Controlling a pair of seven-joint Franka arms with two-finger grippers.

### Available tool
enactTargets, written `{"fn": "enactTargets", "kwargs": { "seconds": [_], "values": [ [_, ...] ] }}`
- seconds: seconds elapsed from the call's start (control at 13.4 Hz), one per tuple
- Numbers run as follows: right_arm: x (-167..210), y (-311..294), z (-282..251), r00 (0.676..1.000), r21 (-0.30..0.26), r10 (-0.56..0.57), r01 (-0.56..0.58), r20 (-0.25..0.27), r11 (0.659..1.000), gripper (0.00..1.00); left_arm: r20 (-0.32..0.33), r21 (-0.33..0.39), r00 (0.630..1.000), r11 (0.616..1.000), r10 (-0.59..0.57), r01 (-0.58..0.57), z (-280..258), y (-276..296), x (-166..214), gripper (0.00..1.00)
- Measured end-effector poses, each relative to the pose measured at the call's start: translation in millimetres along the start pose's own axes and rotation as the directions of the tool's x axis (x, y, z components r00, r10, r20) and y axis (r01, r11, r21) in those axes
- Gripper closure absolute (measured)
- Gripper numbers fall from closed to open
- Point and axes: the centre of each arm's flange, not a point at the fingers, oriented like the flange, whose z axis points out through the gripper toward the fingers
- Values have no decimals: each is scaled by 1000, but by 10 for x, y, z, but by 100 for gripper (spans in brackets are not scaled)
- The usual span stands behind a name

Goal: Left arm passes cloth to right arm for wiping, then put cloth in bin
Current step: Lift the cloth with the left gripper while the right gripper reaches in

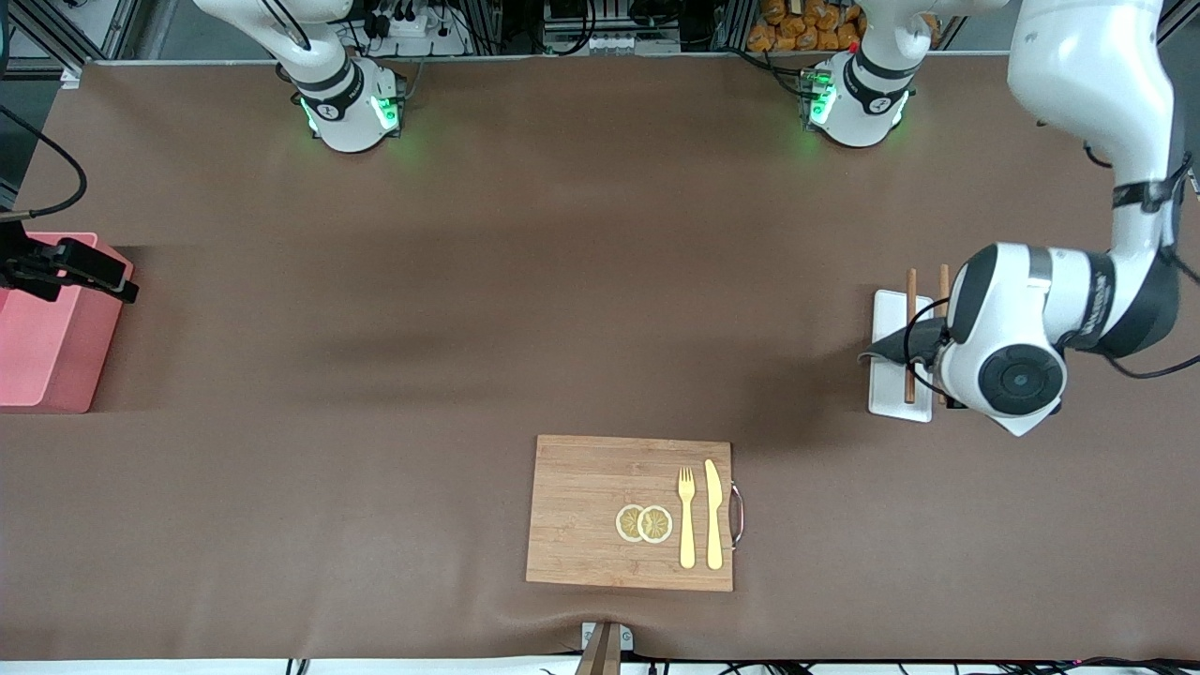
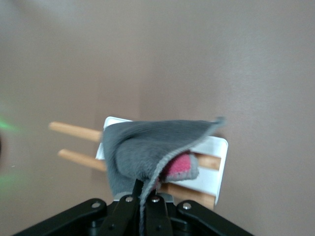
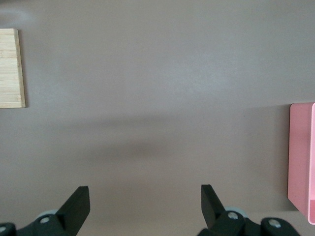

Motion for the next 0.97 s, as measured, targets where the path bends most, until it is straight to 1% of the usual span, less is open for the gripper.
{"fn": "enactTargets", "kwargs": {
  "seconds": [0.15,0.3,0.52,0.67,0.75,0.82,0.9,0.97],
  "values": [
    [-3,-24,3,1000,1,-4,4,3,1000,0,2,-27,1000,999,31,-31,-453,-220,-141,98],
    [-3,-61,2,1000,3,-10,10,2,1000,0,6,-68,996,994,88,-87,-819,-443,-430,98],
    [-5,-186,6,999,5,-38,38,4,999,0,16,-137,978,969,209,-205,-1201,-742,-1060,98],
    [-9,-261,11,999,9,-33,33,5,999,0,51,-191,955,941,293,-279,-1412,-944,-1496,98],
    [-13,-310,16,1000,15,17,-17,9,1000,0,75,-229,940,923,334,-309,-1518,-1041,-1701,98],
    [-32,-397,35,995,28,94,-95,28,995,0,94,-271,924,902,372,-336,-1620,-1136,-1892,98],
    [-68,-526,66,983,39,172,-175,62,984,0,115,-315,906,880,408,-356,-1724,-1235,-2078,98],
    [-109,-675,103,964,52,243,-250,103,967,0,142,-358,887,858,440,-368,-1825,-1332,-2245,98]
  ]
}}
